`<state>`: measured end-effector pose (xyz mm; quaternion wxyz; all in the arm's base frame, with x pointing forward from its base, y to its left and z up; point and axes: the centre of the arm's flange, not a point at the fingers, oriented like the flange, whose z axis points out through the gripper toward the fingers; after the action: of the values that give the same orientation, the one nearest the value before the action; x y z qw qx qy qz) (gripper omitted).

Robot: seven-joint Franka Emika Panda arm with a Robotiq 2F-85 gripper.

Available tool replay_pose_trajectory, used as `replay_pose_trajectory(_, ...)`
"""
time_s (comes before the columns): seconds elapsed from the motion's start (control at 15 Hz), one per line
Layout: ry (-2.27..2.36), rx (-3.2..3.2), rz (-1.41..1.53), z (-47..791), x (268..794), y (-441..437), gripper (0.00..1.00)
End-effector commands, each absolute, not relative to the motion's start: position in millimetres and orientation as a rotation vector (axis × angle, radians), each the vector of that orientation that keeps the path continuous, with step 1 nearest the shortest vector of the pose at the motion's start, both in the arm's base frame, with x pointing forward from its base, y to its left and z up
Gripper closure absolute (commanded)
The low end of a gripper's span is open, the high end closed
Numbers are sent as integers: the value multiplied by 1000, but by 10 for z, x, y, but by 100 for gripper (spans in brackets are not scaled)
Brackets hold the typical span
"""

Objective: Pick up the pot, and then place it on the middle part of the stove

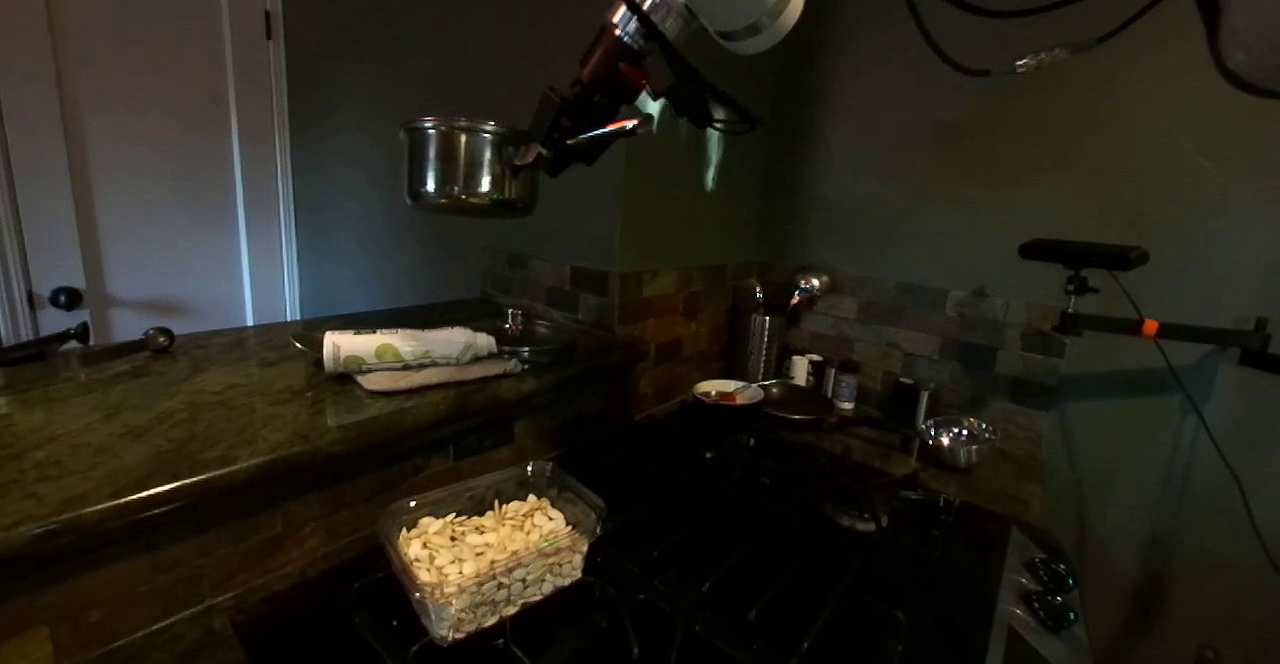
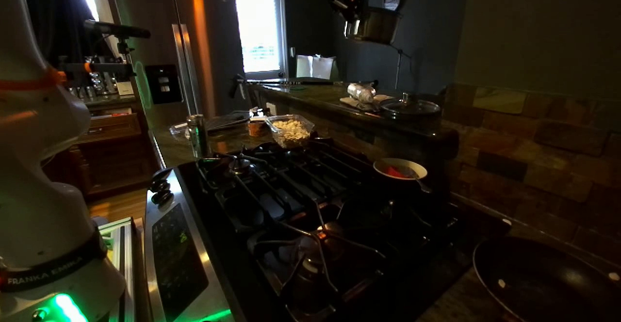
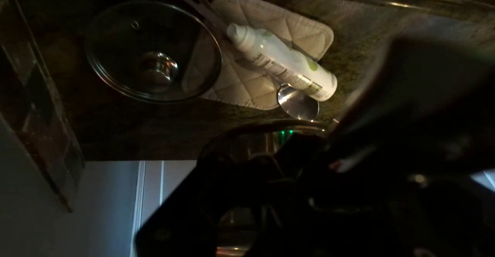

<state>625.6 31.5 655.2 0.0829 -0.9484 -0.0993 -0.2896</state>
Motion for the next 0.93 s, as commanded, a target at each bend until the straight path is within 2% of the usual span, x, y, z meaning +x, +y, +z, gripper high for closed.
replay_pose_trajectory(0.0, -282, -2840, -854, 6518, 6174, 245, 90)
replay_pose_trajectory(0.33, -264, -2853, -855, 6529, 6009, 198, 90)
replay_pose_trajectory(0.4, -282, -2848, -873, 6519, 5978, 216, 98)
replay_pose_trajectory(0.47, -312, -2844, -896, 6483, 5894, 163, 98)
replay_pose_trajectory(0.87, -425, -2796, -871, 6094, 5312, -836, 98)
